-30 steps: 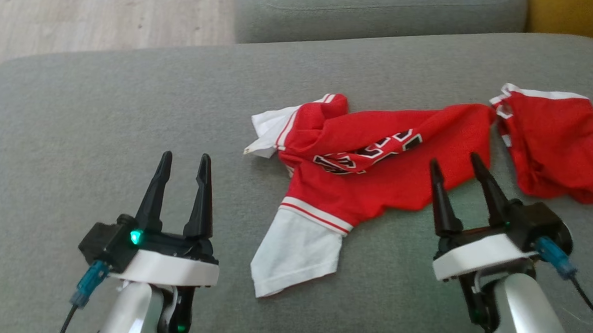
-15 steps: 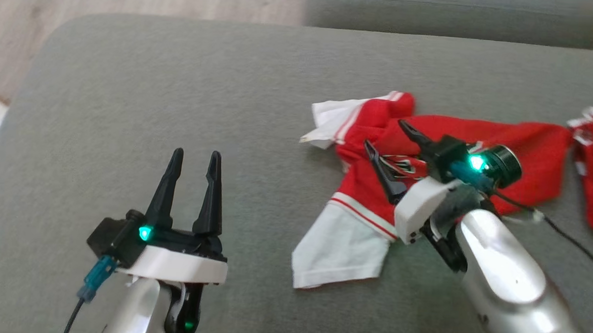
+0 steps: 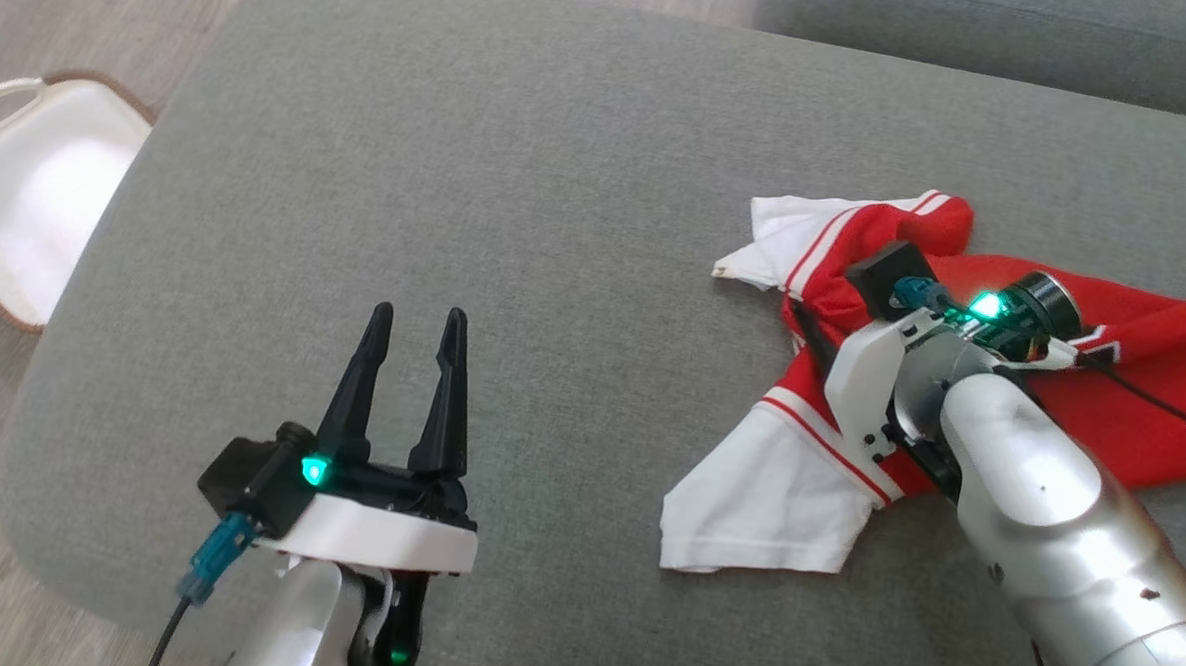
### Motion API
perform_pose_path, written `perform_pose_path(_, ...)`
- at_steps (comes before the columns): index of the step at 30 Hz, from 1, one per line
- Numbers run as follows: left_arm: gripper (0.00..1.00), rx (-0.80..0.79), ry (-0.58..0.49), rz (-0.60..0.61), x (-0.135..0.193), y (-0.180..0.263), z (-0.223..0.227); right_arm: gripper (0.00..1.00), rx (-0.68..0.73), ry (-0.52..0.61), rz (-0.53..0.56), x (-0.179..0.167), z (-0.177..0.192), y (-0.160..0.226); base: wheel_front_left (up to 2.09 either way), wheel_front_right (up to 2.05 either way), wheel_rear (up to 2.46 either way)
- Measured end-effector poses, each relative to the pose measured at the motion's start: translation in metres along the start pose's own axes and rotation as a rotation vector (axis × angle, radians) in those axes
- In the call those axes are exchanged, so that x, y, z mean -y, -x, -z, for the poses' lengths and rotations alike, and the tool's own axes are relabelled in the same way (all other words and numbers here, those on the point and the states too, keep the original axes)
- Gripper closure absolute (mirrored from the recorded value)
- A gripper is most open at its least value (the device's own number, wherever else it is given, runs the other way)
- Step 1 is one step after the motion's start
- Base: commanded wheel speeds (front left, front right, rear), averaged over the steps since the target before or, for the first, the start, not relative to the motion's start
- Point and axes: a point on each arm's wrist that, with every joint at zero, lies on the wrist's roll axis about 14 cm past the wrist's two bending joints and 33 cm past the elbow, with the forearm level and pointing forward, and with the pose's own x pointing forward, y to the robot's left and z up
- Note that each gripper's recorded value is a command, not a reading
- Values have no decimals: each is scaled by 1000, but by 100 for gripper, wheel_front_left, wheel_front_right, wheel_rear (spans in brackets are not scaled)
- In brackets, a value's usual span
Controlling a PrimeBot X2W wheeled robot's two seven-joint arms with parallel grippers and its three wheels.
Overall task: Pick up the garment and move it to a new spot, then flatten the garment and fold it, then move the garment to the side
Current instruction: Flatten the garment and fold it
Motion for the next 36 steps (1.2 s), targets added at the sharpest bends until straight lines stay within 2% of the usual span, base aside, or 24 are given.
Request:
perform_pose_path(1,0,-2,-3,-12,-3,1,0,55,-29,-5,-8,-1,7,-4,0,0,0)
perform_pose_path(2,0,-2,-4,-16,-4,2,0,100,-36,0,-11,-1,8,-6,0,0,0)
perform_pose_path(7,0,3,0,-16,-3,3,-1,100,76,-64,5,7,-21,-10,0,0,0)
perform_pose_path(15,0,10,4,1,2,2,-3,100,423,-110,20,18,-125,2,0,0,0)
perform_pose_path(21,0,5,4,3,2,1,-2,100,518,-132,71,46,-165,8,0,0,0)
perform_pose_path(22,0,2,4,4,3,1,-1,3,512,-142,85,53,-166,7,0,0,0)
perform_pose_path(23,0,-1,3,5,3,1,0,0,498,-155,100,59,-164,5,0,0,0)
perform_pose_path(27,0,1,-2,13,5,-2,-1,0,398,-124,122,65,-139,-7,0,0,0)
perform_pose_path(36,0,21,-6,27,9,-11,-6,0,421,-140,158,66,-113,11,0,0,0)
